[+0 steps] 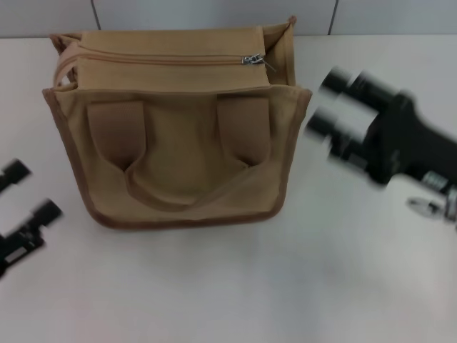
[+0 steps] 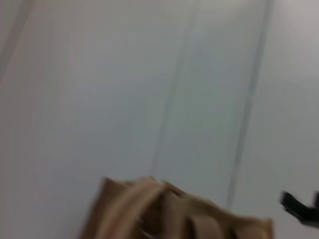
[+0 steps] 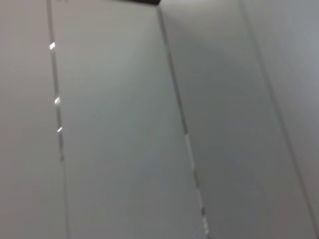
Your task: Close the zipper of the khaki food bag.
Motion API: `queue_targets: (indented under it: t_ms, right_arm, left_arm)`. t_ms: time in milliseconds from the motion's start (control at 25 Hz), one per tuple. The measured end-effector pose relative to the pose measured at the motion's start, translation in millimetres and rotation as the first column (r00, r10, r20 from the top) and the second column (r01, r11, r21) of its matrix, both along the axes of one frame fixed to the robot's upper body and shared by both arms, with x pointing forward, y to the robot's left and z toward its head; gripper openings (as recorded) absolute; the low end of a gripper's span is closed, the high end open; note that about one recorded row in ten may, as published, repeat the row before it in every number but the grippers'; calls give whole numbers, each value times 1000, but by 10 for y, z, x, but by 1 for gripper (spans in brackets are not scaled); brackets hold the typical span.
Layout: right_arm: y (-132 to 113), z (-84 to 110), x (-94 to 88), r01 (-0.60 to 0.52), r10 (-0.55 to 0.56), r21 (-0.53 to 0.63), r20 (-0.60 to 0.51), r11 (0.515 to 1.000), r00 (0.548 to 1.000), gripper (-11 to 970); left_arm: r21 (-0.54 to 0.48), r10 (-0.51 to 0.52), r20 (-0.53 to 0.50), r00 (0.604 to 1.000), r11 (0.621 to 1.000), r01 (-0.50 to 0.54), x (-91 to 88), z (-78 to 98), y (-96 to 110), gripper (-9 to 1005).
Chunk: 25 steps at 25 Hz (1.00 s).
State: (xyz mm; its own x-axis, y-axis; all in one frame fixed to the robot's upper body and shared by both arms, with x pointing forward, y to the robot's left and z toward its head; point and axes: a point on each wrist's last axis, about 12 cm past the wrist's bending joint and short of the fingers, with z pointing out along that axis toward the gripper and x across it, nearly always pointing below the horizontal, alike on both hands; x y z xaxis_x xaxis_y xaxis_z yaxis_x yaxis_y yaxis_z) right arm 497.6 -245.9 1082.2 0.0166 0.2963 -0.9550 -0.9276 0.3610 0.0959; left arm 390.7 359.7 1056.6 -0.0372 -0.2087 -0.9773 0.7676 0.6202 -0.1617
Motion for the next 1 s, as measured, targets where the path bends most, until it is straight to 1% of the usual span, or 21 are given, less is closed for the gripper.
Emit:
queue_targets:
  t_ms: [40, 80, 120, 160, 200, 240, 280, 360, 440, 520, 600, 1000]
  right_arm:
    - [65, -53, -66, -55, 56, -47, 17, 997, 998, 638]
    - [98, -77, -104, -87, 89, -69, 26, 994, 996, 644]
    - [98, -77, -104, -87, 89, -69, 26, 994, 996, 650]
    - [128, -99, -140, -117, 121, -89, 34, 989, 992, 656]
    - [159, -124, -165, -141, 146, -112, 38, 984, 989, 661]
    - [236, -190, -205, -196, 203, -167, 29, 966, 979, 667]
    - [236, -190, -205, -196, 203, -167, 29, 966, 979, 673]
    - [307, -254, -230, -244, 252, -217, 6, 945, 968, 685]
    - [363, -320, -257, -280, 287, -264, -13, 923, 958, 696]
    - [370, -335, -259, -280, 286, -272, -18, 921, 958, 708]
    - [377, -359, -259, -275, 278, -280, -28, 920, 960, 814]
    - [409, -448, -236, -241, 229, -305, -74, 921, 970, 815]
  left_arm:
    - [46, -41, 4, 999, 998, 41, 12, 3, -35, 806]
    - [70, -63, 4, 998, 996, 63, 19, 6, -53, 806]
    - [70, -63, 4, 998, 996, 63, 19, 6, -53, 806]
    - [93, -100, 0, 995, 991, 100, 30, 4, -86, 806]
    - [118, -150, -7, 989, 982, 149, 47, 3, -124, 806]
    - [149, -233, -21, 972, 961, 234, 80, 1, -192, 806]
    - [149, -233, -21, 972, 961, 234, 80, 1, -192, 807]
    - [182, -317, -31, 948, 931, 317, 116, -1, -258, 807]
    - [214, -366, -20, 931, 908, 361, 154, -3, -312, 807]
    - [218, -367, -17, 930, 906, 362, 165, -6, -324, 807]
    - [222, -362, -16, 932, 908, 356, 181, -13, -339, 807]
    - [215, -360, -20, 933, 910, 356, 226, -58, -448, 807]
